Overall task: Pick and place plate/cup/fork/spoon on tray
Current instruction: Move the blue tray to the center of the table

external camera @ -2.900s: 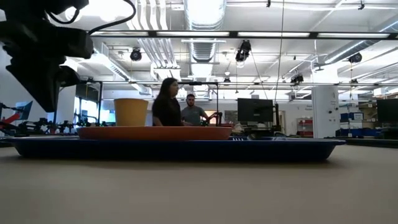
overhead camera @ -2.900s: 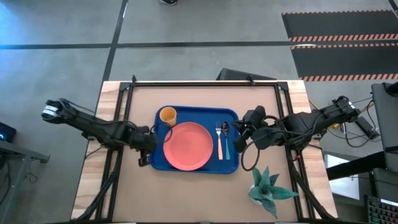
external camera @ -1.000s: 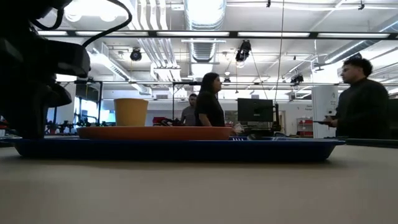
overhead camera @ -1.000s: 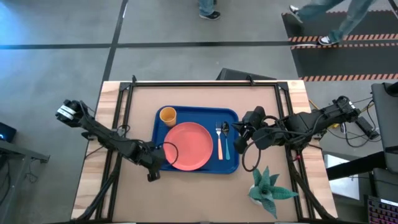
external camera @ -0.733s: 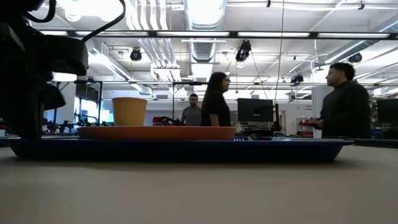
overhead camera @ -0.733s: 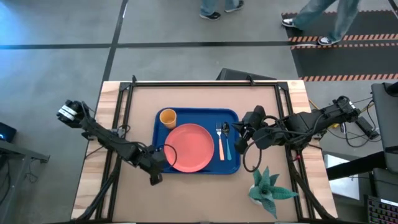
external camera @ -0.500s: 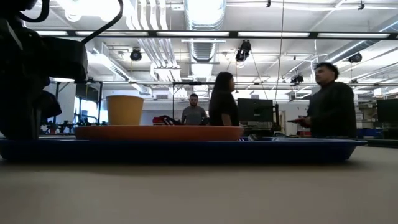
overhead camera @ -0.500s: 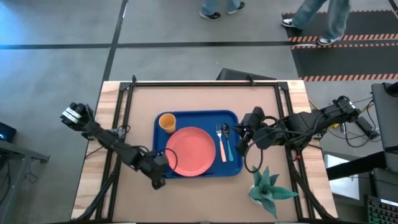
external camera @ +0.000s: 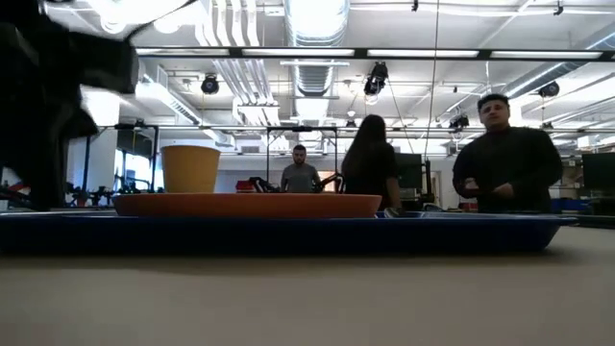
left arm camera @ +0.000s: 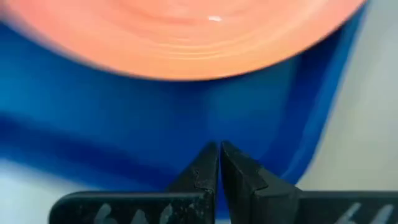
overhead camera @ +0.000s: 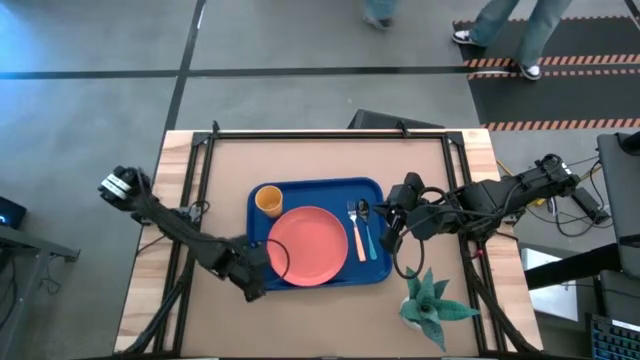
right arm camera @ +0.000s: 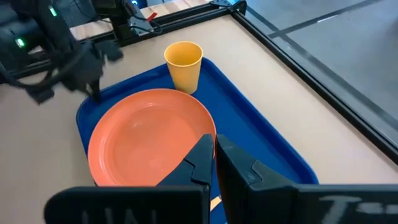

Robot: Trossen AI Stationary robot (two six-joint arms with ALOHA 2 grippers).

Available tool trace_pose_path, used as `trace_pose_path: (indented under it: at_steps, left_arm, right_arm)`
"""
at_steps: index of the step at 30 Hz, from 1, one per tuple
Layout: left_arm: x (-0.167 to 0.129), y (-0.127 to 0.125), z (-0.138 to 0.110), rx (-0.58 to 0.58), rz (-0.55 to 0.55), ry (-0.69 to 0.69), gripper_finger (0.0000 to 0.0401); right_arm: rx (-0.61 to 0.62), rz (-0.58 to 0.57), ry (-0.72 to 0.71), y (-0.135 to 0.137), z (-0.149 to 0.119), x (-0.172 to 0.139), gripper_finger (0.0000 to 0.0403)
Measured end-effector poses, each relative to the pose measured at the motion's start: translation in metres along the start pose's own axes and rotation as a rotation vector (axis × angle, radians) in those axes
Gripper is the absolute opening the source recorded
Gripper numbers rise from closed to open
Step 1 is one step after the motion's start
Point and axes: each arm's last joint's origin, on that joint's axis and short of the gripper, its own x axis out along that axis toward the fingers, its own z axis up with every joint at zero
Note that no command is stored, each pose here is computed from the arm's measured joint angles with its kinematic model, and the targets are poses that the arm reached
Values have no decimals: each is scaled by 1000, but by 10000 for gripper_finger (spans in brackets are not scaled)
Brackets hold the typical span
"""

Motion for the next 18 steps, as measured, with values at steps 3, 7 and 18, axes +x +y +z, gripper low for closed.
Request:
trace_pose_path:
  at_steps: [3, 7, 18]
  left_arm:
    - [-32, 8, 5, 54, 145, 8, 0]
    - [-77, 24, 9, 70, 275, -30, 0]
    - [-138, 67, 5, -124, 296, -377, 0]
  right_arm:
    - [3, 0, -1, 0, 0, 0, 8]
    - [33, -41, -23, -1, 0, 1, 8]
    - [122, -186, 112, -13, -10, 62, 8]
